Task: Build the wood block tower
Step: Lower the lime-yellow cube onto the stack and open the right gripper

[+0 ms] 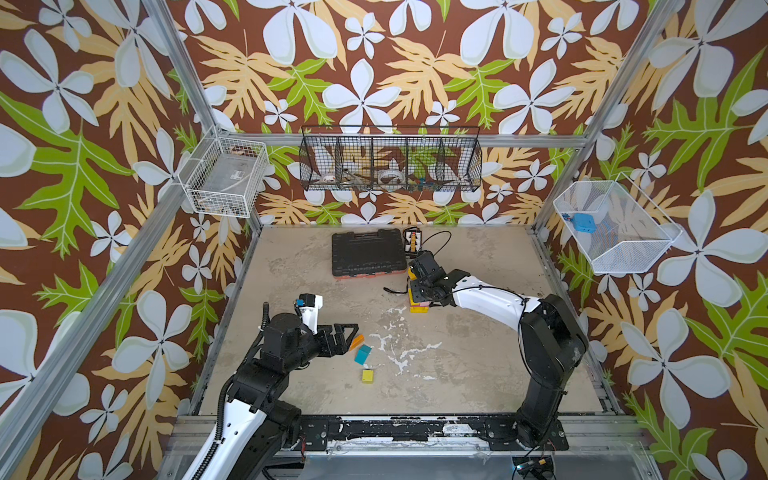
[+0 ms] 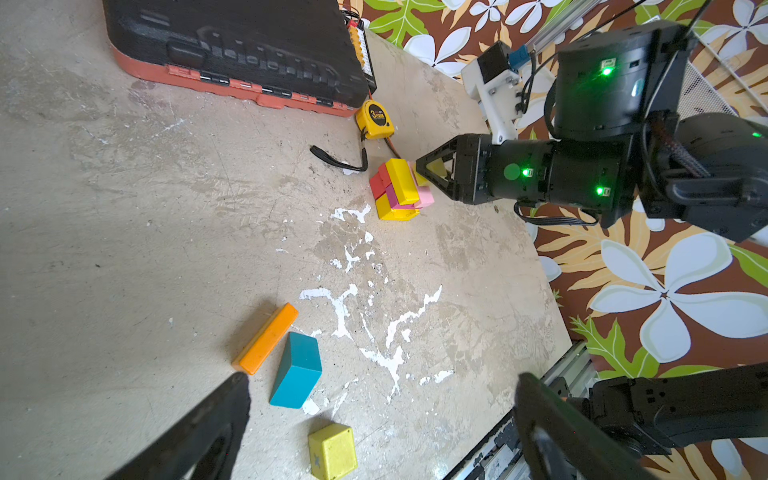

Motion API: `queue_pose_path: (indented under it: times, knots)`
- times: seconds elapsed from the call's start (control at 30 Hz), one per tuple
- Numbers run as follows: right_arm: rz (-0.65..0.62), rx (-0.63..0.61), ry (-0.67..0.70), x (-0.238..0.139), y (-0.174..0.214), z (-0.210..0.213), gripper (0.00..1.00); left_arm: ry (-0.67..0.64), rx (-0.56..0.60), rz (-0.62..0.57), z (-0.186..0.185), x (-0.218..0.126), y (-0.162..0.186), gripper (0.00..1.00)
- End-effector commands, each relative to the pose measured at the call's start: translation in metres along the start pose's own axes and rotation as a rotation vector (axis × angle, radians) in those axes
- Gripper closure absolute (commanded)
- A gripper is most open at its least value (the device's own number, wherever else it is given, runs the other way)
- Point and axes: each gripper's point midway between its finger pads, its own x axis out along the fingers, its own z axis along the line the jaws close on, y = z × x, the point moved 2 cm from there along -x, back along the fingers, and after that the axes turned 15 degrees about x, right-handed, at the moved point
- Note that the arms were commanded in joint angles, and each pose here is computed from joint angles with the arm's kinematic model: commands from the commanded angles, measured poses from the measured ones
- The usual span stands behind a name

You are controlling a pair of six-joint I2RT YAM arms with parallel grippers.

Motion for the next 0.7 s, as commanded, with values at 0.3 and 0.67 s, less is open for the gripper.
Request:
queue_pose_path:
  times: [0.3, 0.67]
  knots:
    - [0.01, 0.01, 0.018, 0.0001, 0.003, -0.0037, 0.63, 0.008, 0.009, -0.009, -0.0014, 0.0003, -0.0023, 0.0]
    - [0.007, 0.014, 0.017, -0.0017, 0.0018, -0.0037, 0.52, 0.007, 0.008, -0.011, -0.0013, 0.0002, -0.0025, 0.0]
